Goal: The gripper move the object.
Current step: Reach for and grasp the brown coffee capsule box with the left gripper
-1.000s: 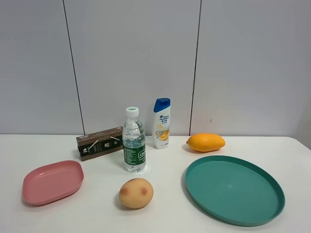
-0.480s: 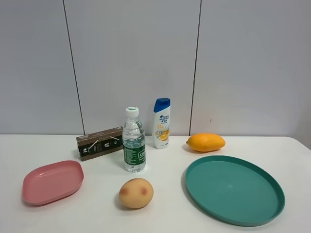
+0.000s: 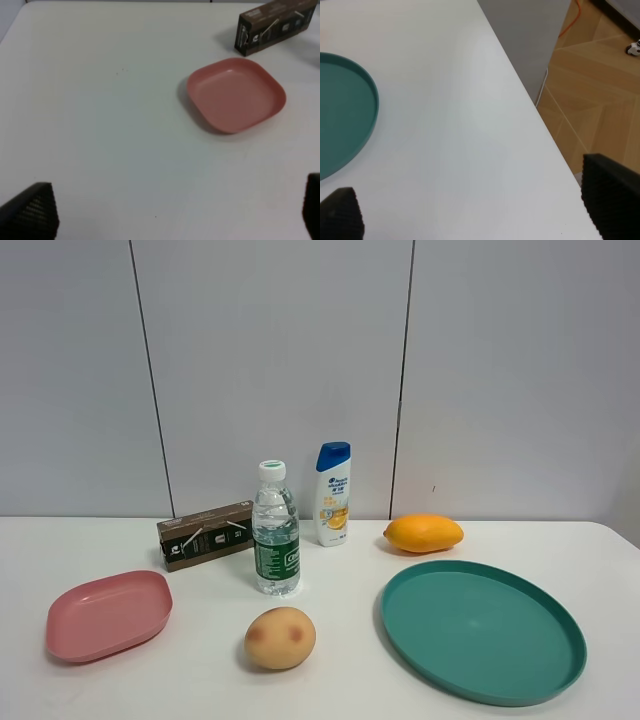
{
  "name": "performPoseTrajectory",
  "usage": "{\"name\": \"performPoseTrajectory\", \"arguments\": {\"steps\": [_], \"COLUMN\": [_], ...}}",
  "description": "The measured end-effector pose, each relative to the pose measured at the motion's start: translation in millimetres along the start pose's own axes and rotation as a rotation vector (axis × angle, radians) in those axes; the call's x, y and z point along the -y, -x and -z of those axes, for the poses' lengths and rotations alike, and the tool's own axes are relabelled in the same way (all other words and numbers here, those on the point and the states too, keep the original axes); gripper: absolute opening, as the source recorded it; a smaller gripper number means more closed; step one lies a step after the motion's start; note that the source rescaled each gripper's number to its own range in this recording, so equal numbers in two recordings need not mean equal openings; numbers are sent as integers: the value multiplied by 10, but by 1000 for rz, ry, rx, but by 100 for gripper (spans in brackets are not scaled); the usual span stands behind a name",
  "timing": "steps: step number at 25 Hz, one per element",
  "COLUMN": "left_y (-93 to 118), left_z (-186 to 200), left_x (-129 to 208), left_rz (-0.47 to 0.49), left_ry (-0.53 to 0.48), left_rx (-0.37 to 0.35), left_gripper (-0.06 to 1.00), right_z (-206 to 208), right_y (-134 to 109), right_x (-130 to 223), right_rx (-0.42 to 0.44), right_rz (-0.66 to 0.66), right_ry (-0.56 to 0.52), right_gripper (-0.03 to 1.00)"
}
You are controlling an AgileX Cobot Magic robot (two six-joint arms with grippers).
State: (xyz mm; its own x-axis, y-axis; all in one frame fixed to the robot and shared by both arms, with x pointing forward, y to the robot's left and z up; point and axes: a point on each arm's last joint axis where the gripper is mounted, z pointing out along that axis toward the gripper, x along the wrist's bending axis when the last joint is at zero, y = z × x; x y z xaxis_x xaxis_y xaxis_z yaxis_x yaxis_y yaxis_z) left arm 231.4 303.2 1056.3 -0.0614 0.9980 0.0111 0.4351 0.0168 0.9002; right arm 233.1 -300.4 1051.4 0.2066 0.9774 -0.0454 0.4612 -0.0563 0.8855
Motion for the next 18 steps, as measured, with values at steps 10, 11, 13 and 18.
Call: {"name": "performPoseTrajectory", "arguments": {"steps": [10,11,13,18], "left_y": [62,66,69,69], "left_z": [41,72,121,37], "left_x": [-42,-80,-195,-541], "left_rz": [-45,-63,-96,-132], "left_ry": [29,42,55,-1], "left_rx": [68,73,76,89], "left_gripper": [100,100,100,100], "right_z": [0,0,0,0], "right_y": [0,0,0,0], "right_x": [0,0,0,-1], "right_rx": [0,0,0,0], "right_rz": [0,0,0,0], "right_ry": [0,0,0,1], "right_gripper": [100,100,100,100]}}
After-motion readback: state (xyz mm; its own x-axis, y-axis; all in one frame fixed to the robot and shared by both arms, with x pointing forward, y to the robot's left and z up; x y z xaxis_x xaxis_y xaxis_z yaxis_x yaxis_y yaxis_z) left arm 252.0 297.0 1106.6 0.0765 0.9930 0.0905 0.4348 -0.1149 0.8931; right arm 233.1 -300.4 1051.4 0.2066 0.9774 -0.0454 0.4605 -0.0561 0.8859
